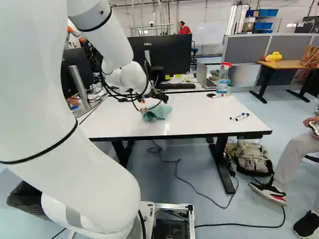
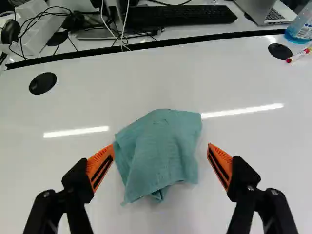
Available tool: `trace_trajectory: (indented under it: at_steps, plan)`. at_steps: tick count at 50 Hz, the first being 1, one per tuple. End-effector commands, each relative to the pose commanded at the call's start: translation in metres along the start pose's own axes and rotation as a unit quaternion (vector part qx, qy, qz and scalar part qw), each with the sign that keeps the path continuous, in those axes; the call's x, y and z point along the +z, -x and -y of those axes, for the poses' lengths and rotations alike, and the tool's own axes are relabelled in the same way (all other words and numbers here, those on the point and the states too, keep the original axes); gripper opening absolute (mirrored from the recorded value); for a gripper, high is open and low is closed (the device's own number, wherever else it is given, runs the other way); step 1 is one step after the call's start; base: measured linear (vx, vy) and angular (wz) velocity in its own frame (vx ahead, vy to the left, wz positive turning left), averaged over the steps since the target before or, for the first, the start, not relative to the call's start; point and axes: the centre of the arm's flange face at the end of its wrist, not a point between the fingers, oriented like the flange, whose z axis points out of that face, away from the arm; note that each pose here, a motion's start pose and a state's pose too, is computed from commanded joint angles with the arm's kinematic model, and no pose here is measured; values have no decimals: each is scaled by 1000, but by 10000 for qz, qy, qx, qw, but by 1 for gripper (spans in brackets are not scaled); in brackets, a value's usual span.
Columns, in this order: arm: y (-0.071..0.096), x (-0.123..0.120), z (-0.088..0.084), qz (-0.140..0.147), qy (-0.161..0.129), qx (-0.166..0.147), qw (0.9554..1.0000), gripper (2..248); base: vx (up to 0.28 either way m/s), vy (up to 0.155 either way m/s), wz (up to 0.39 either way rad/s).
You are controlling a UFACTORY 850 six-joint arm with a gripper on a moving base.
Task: Clean the table with the green towel
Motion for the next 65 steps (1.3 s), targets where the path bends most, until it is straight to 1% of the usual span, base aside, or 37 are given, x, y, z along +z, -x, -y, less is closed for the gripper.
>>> trace_trajectory:
  at_steps: [16, 31, 47, 65]
  plan:
    - [18, -3, 2, -227, -22, -37, 9997, 247, 0, 0, 0]
    - [42, -7, 5, -513, -54, -82, 9986, 247, 0, 0, 0]
    - [74, -14, 8, -897, -102, -139, 9958, 247, 0, 0, 0]
    - [116, -25, 12, -1378, -173, -205, 9901, 247, 0, 0, 0]
